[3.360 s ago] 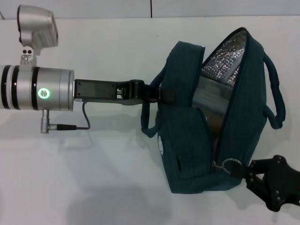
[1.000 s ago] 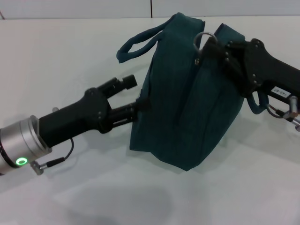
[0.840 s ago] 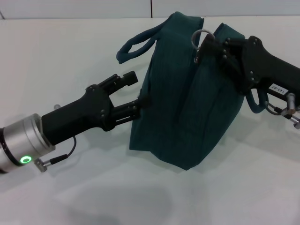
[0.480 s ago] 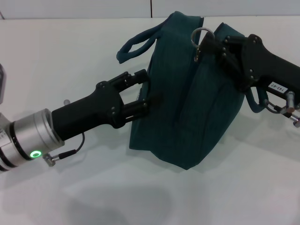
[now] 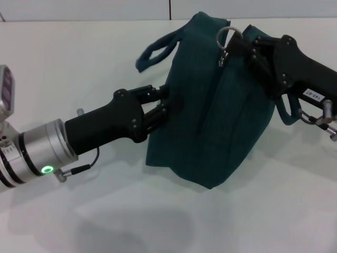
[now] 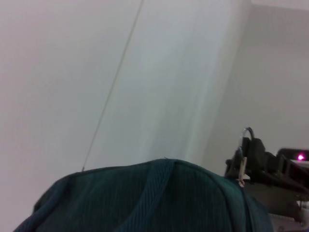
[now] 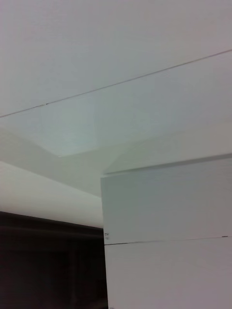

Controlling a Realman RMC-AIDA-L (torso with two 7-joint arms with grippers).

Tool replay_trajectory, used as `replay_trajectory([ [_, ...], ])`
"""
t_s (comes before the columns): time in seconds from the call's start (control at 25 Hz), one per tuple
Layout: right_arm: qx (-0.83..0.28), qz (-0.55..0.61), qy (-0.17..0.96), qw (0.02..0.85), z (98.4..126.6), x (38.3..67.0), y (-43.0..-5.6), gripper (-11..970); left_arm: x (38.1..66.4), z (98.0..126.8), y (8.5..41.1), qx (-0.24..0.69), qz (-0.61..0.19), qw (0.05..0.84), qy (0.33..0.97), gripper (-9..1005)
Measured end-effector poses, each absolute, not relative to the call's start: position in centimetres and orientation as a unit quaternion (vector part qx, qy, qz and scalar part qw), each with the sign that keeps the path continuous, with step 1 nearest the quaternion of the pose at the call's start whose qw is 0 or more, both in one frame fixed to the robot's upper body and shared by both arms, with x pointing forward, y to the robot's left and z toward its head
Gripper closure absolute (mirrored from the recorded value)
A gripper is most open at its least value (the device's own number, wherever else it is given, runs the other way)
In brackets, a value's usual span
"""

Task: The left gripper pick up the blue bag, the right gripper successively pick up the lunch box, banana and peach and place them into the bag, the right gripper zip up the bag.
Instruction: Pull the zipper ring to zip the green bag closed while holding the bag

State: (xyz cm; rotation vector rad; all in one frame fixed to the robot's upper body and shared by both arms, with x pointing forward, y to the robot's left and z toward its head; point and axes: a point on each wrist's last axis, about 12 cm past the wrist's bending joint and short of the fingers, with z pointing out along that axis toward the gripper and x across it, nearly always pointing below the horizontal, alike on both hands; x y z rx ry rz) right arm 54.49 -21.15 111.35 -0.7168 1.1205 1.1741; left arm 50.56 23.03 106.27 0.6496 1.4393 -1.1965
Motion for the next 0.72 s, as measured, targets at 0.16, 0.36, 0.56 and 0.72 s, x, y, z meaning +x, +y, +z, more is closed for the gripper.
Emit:
replay_trajectory([
  [0.16, -0.312, 0.513, 0.490, 0.632, 111.30, 54.43, -21.22, 954, 50.62, 106.30, 22.79, 0.288, -0.505, 0.544, 0.605, 655],
  [0.36, -0.311, 0.514, 0.489, 0.632, 111.33, 54.42, -21.23, 954, 50.69, 106.33, 22.78, 0.289, -0.504, 0.543, 0.606, 783],
  [0.56, -0.306, 0.514, 0.487, 0.637, 111.44, 54.47, -21.33, 954, 50.71, 106.19, 22.75, 0.294, -0.502, 0.538, 0.610, 856],
  [0.72, -0.290, 0.514, 0.484, 0.646, 111.58, 54.50, -21.67, 954, 50.58, 106.07, 22.73, 0.298, -0.502, 0.533, 0.612, 886],
])
